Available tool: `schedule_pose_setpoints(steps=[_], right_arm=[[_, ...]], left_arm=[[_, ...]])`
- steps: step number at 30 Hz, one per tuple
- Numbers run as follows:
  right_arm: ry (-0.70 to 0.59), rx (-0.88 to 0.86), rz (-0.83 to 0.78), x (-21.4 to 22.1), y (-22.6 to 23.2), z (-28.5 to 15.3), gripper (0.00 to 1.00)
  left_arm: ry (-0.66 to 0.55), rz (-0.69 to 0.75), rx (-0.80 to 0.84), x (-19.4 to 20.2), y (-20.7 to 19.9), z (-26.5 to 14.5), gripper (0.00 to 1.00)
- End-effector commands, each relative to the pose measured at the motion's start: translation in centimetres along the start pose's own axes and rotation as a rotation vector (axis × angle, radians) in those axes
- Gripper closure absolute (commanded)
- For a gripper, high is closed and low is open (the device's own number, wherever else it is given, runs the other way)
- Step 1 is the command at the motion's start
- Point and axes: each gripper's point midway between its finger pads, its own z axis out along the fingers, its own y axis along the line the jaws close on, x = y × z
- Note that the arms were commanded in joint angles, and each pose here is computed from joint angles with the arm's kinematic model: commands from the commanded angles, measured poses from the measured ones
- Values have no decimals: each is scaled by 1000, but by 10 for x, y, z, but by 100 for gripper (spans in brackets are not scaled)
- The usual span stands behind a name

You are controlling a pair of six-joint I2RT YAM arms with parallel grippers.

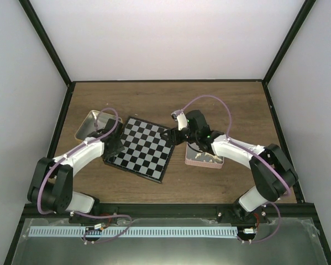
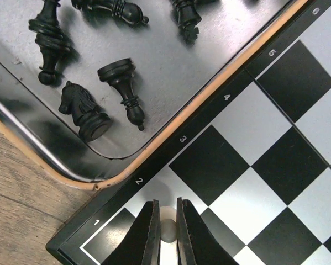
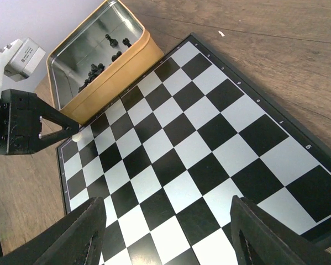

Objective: Set up the chess pieces on the board
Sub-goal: Place the chess piece on the chessboard.

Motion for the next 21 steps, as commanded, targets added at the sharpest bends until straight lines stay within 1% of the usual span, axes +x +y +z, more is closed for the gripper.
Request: schedule_pose_setpoints(steps=[1, 9, 10, 13, 15, 21], right_arm=[[-3, 13, 14, -4, -1, 3, 37], [4, 17, 24, -3, -2, 4, 37], [3, 21, 26, -3, -2, 3, 37], [-16, 57, 34, -5, -8, 1, 37], [-32, 79, 37, -7, -11, -1, 37], [-66, 106, 51, -12, -15, -4, 37]], left_arm=[[-10, 1, -5, -1, -1, 8, 96], [2, 9, -9, 2, -2, 14, 95], [1, 9, -11, 2, -1, 13, 94], [11, 10, -23, 3, 1, 12, 85], [16, 10, -27, 3, 2, 9, 83], [7, 16, -29, 2, 3, 4, 82]])
